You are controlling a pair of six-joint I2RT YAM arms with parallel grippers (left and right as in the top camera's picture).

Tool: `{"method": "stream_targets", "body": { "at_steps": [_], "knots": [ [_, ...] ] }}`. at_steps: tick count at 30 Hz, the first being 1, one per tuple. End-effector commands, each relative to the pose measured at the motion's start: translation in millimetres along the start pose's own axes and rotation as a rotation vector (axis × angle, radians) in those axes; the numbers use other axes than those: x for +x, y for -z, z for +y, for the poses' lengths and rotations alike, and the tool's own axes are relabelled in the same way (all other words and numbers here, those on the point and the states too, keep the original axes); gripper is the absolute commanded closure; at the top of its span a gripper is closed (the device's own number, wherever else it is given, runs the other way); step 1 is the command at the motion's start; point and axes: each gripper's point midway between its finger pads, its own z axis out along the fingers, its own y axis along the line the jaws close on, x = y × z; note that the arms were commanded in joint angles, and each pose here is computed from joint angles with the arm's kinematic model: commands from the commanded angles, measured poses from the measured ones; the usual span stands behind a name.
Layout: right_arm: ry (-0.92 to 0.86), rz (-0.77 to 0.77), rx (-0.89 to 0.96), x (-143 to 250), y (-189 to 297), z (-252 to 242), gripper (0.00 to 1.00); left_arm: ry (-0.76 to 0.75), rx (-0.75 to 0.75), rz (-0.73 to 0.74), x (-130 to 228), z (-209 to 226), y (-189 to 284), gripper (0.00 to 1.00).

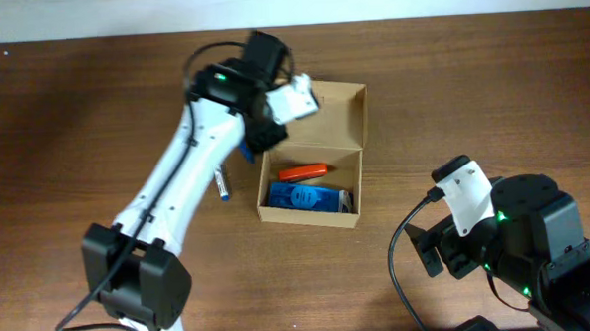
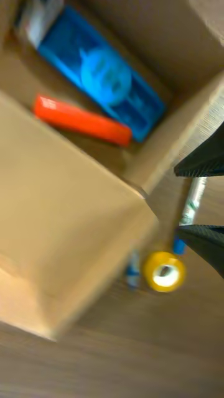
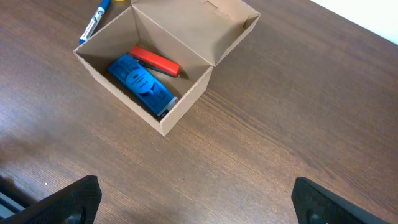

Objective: Pack container
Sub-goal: 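Carry the orange stapler into the box and release it, then move the left gripper to the clear tape roll and grasp it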

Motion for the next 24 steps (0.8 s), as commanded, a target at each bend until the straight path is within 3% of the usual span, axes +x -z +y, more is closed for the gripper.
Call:
{"method": "stream_targets", "body": {
  "at_steps": [1,6,9,13,20,24],
  "knots": [
    [0.001,-0.017,0.008,-4,4,-1,0.01,0.16,-0.043,-0.007,17,27,12,0.75],
    [0.002,-0.017,0.008,-4,4,-1,0.01,0.268,-0.072,0.014,50,59,11,0.75],
    [0.002,-0.017,0.008,-4,4,-1,0.01,0.331,-0.077,0.01,62,75,1,0.55],
    [0.001,-0.017,0.008,-4,4,-1,0.01,0.367,-0.061,0.037,75,88,-28,0.48],
    [0.001,-0.017,0.008,-4,4,-1,0.01,0.389,-0.027,0.083,87,98,-92,0.21],
    [0.001,-0.017,0.008,-4,4,-1,0.01,0.385,-0.014,0.096,89,99,-119,0.14]
  ]
}}
